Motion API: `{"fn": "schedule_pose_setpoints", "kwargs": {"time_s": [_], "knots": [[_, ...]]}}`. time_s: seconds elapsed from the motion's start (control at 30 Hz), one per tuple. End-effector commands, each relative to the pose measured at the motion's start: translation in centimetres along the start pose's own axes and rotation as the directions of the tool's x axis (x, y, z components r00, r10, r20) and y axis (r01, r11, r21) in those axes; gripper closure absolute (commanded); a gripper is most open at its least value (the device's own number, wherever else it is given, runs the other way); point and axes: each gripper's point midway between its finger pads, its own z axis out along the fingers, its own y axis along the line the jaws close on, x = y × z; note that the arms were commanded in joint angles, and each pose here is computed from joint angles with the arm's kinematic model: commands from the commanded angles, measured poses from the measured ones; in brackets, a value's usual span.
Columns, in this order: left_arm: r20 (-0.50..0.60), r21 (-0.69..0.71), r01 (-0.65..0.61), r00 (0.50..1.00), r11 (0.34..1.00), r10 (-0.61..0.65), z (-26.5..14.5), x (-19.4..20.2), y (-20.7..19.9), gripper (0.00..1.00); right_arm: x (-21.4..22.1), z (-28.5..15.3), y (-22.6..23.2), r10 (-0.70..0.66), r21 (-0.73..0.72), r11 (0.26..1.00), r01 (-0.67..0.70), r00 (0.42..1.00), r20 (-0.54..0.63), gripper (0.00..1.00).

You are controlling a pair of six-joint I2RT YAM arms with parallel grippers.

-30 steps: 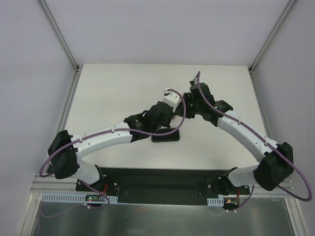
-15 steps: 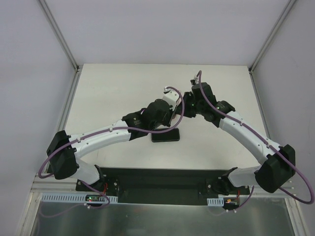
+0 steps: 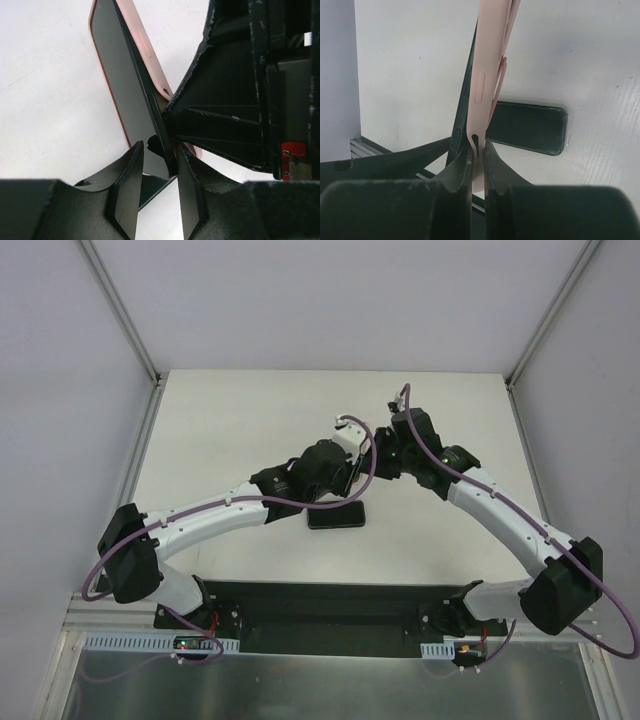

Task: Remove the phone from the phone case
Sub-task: Remove the phone case from the phone.

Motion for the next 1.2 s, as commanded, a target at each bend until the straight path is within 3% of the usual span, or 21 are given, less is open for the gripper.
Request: {"fn": "schedule_pose_setpoints", "kwargs": {"time_s": [0.0, 0.27, 0.5, 0.8, 0.93, 0.97, 1.17], "knots": [[-0.097, -0.166, -0.031, 0.995, 0.986, 0.015, 1.3, 2.7, 4.8, 0.69, -1.4, -5.7, 7.3, -0.041, -0.298, 0.953, 0.057, 0.997, 0.057, 0.99], [-0.082, -0.227, -0.071, 0.995, 0.971, 0.054, 1.4, 1.9, 5.8, 0.7, -0.9, -5.4, 7.7, -0.047, -0.315, 0.947, 0.055, 0.998, 0.031, 0.99], [-0.108, -0.287, -0.208, 0.977, 0.935, 0.184, 1.7, 1.4, 5.8, 0.74, -0.8, -5.1, 8.4, -0.056, -0.332, 0.941, 0.061, 0.998, 0.023, 0.98], [-0.124, -0.301, -0.204, 0.977, 0.932, 0.173, 2.1, 2.0, 5.9, 0.69, -0.7, -5.4, 8.5, -0.063, -0.341, 0.938, 0.066, 0.998, 0.021, 0.98], [-0.109, -0.279, -0.185, 0.981, 0.942, 0.16, 2.0, 1.6, 5.4, 0.85, -0.3, -5.0, 8.3, -0.067, -0.335, 0.94, 0.067, 0.998, 0.009, 0.99], [-0.102, -0.276, -0.178, 0.983, 0.944, 0.155, 2.0, 1.4, 5.3, 0.98, -0.3, -5.0, 8.2, -0.067, -0.334, 0.94, 0.065, 0.998, 0.006, 0.99], [-0.077, -0.227, -0.141, 0.989, 0.964, 0.127, 1.2, 0.8, 4.7, 1.0, 0.1, -4.7, 7.7, -0.074, -0.325, 0.943, 0.069, 0.997, -0.003, 0.99]]}}
